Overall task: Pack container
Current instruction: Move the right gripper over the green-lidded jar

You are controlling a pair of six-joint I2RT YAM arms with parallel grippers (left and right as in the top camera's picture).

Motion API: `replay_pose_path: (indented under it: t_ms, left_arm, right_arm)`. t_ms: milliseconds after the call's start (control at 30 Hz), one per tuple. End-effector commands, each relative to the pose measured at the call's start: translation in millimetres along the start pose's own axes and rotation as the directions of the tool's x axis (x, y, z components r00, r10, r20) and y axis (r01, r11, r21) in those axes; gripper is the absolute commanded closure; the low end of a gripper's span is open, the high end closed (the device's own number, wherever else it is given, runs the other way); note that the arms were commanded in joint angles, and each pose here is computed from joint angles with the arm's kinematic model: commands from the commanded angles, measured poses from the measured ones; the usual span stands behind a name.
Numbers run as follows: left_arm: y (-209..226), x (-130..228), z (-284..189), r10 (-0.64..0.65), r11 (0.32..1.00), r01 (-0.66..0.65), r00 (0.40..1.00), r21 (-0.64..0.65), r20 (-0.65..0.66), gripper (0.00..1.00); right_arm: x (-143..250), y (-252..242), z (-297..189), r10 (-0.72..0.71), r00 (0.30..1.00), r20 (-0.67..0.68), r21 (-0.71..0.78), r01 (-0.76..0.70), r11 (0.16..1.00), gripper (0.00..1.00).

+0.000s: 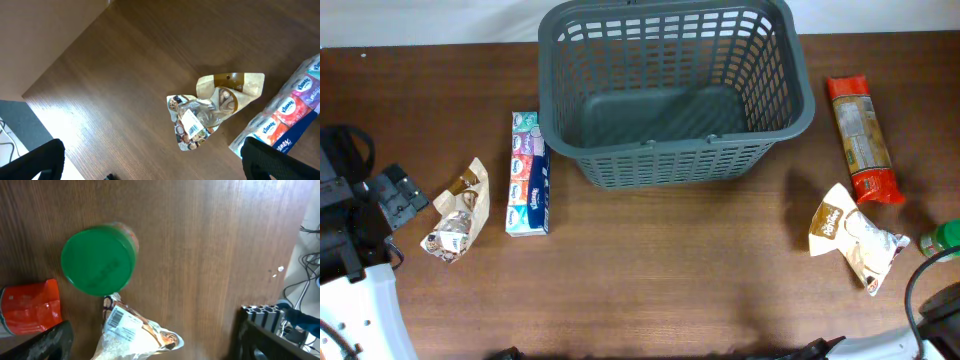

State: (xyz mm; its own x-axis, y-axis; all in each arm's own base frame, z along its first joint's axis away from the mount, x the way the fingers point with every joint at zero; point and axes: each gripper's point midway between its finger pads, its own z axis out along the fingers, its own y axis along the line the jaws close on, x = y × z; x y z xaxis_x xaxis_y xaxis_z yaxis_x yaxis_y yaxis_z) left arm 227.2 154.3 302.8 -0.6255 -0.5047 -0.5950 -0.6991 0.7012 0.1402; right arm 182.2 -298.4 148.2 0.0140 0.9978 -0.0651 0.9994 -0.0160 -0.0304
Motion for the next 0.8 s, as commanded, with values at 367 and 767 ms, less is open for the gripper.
replay_pose_path:
  t_ms: [367,767]
  left_arm:
    - [2.0,-4.1,-7.3,-0.013,1.000,0.013,1.000,0.012,0.026,0.01]
    - [2.0,-4.1,-7.3,-0.013,1.000,0.013,1.000,0.012,0.026,0.01]
  right_arm:
    - [9.5,39.7,27.2,-0.083,0.996,0.022,0.063,0.082,0.995,0.02]
    - [2.6,38.4,27.5,-0.108,0.993,0.040,0.061,0.105,0.993,0.01]
